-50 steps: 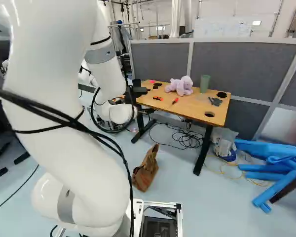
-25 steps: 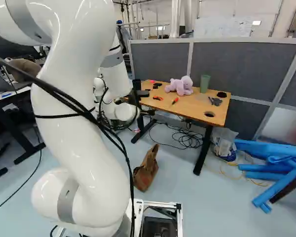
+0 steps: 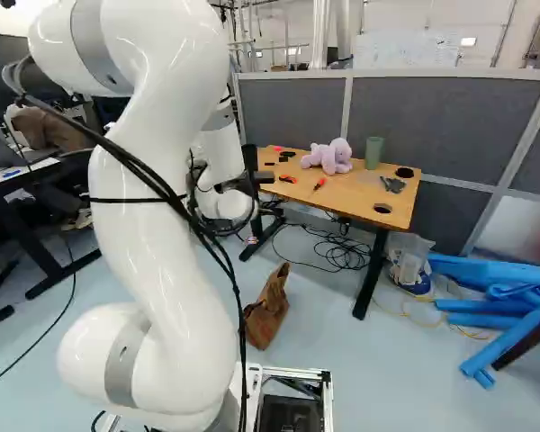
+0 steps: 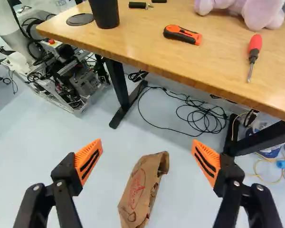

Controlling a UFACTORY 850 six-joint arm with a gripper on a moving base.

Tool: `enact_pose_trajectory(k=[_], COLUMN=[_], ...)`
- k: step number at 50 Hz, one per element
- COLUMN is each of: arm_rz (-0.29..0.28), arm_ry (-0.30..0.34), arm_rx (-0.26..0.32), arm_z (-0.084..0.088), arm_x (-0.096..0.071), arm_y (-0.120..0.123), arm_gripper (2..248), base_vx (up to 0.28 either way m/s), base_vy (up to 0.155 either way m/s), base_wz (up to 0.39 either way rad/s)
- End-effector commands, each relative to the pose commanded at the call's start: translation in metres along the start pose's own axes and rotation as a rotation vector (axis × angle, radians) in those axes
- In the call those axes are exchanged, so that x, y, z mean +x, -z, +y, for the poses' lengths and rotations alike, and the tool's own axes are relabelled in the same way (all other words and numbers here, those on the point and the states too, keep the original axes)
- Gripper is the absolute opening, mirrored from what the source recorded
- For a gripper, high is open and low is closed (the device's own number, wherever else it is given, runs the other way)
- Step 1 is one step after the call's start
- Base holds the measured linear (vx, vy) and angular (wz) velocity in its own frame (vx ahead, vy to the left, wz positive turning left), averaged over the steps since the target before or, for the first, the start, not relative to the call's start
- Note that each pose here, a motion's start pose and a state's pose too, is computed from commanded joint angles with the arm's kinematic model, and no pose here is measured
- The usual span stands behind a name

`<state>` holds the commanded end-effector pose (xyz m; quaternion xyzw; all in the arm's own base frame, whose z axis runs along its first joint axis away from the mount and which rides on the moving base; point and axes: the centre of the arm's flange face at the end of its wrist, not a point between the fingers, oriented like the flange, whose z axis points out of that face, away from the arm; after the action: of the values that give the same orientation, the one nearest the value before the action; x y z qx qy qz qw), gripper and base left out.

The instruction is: Pick up the bag on the ground and place it on the table

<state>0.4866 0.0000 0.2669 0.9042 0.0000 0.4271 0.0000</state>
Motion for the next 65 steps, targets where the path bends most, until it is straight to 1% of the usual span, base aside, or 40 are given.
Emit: enact_pose_trajectory(k=[13, 27, 48, 65], arm_rz=[-0.029, -0.080, -0.176, -0.265], arm_ry=[0.000, 0.000, -0.006, -0.022], arm_rx=[0.000, 0.000, -0.004, -0.016], arm_z=[0.000, 0.000, 0.000, 0.001], arm_x=[-0.005, -0.015, -0.034, -0.053], arm_y=[-0.021, -0.042, -0.069, -0.088], arm_gripper=[247, 247, 247, 247], base_vx=[0.000, 0.000, 0.000, 0.000], base_vy=[0.000, 0.000, 0.000, 0.000], base_wz=[0.000, 0.000, 0.000, 0.000])
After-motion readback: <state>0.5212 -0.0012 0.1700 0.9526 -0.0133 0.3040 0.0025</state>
